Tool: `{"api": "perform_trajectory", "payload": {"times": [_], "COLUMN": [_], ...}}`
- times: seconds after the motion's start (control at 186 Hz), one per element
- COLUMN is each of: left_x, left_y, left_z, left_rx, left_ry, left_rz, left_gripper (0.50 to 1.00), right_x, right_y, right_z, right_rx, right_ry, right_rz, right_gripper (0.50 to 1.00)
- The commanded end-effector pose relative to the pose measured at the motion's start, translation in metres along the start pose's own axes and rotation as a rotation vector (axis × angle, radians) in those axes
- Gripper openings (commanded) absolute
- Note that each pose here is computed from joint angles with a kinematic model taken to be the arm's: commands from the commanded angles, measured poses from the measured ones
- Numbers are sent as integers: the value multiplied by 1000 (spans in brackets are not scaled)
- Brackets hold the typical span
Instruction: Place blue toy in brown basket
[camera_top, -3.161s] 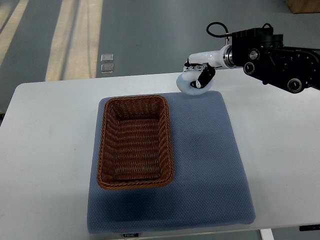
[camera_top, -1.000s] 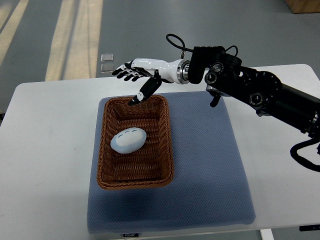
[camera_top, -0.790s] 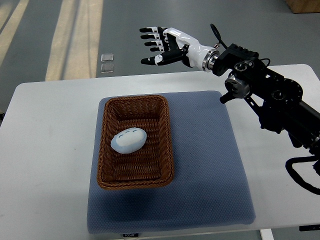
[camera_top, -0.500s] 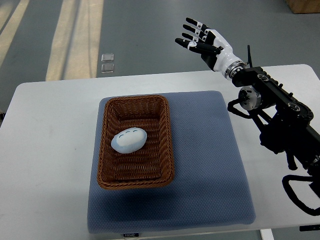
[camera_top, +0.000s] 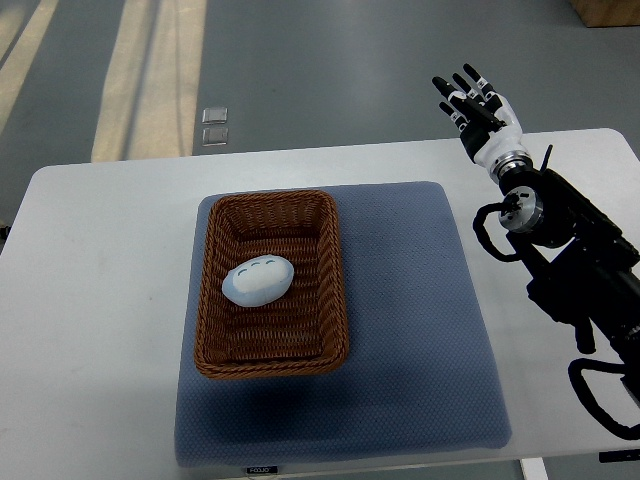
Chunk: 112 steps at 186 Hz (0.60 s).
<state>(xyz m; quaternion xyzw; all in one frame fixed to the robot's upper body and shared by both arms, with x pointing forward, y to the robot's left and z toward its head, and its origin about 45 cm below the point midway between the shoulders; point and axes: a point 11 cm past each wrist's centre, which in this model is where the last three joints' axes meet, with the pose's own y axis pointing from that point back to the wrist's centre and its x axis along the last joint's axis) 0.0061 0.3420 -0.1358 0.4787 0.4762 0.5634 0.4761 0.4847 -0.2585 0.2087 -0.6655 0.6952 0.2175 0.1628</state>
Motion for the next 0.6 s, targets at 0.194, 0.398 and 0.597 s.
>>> {"api": "perform_trajectory", "payload": {"times": [0.194,0.398,0.597], "left_x": [0,0,0], "left_y": [0,0,0], "left_z": [0,0,0], "left_rx": [0,0,0], "left_ry": [0,0,0], "left_rz": [-1,-1,-1], "left_gripper": [1000,1000,1000], "right_x": [27,31,35], "right_y": [10,12,12], "right_z": [14,18,17], "right_rx": [16,9,11], "right_ry": [15,19,26], "right_rz": [82,94,119], "right_gripper": [903,903,903]}}
